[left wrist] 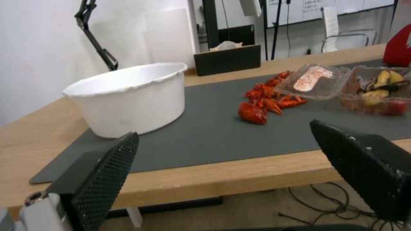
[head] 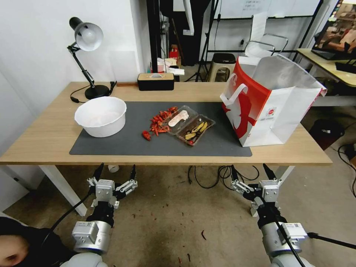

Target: Close the disposable takeout box, then place it into the delivery bag.

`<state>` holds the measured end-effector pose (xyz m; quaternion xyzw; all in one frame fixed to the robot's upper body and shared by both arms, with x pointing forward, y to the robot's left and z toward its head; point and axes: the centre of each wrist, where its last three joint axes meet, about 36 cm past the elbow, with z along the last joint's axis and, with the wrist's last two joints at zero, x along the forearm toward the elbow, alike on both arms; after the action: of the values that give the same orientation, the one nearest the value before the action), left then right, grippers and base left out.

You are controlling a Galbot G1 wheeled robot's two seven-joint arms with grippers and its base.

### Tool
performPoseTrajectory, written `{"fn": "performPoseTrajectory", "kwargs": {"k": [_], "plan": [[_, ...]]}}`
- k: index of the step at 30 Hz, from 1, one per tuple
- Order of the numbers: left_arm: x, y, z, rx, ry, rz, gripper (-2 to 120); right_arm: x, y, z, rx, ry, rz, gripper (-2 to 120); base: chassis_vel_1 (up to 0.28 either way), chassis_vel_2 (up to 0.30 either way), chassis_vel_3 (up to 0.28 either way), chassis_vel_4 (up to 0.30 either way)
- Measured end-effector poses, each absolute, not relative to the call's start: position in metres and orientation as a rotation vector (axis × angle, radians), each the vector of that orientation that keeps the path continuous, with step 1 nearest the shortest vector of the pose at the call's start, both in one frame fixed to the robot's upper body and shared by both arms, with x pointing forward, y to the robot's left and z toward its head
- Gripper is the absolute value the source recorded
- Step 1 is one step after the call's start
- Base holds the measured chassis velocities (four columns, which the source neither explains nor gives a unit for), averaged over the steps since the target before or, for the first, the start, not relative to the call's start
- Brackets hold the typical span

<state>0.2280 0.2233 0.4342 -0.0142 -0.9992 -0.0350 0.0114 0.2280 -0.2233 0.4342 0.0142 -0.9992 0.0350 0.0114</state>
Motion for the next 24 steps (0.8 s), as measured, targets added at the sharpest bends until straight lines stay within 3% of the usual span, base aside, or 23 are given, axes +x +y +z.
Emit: {"fn": "performPoseTrajectory", "kwargs": {"k": [24], "plan": [[0.2280,0.2233,0.4342,-0.044,-3.117,-0.109,100,0.2280,-0.2233,0.4342,0.044,-3.117,0.109,100,0.000,0.000,0.000,0.000]]}}
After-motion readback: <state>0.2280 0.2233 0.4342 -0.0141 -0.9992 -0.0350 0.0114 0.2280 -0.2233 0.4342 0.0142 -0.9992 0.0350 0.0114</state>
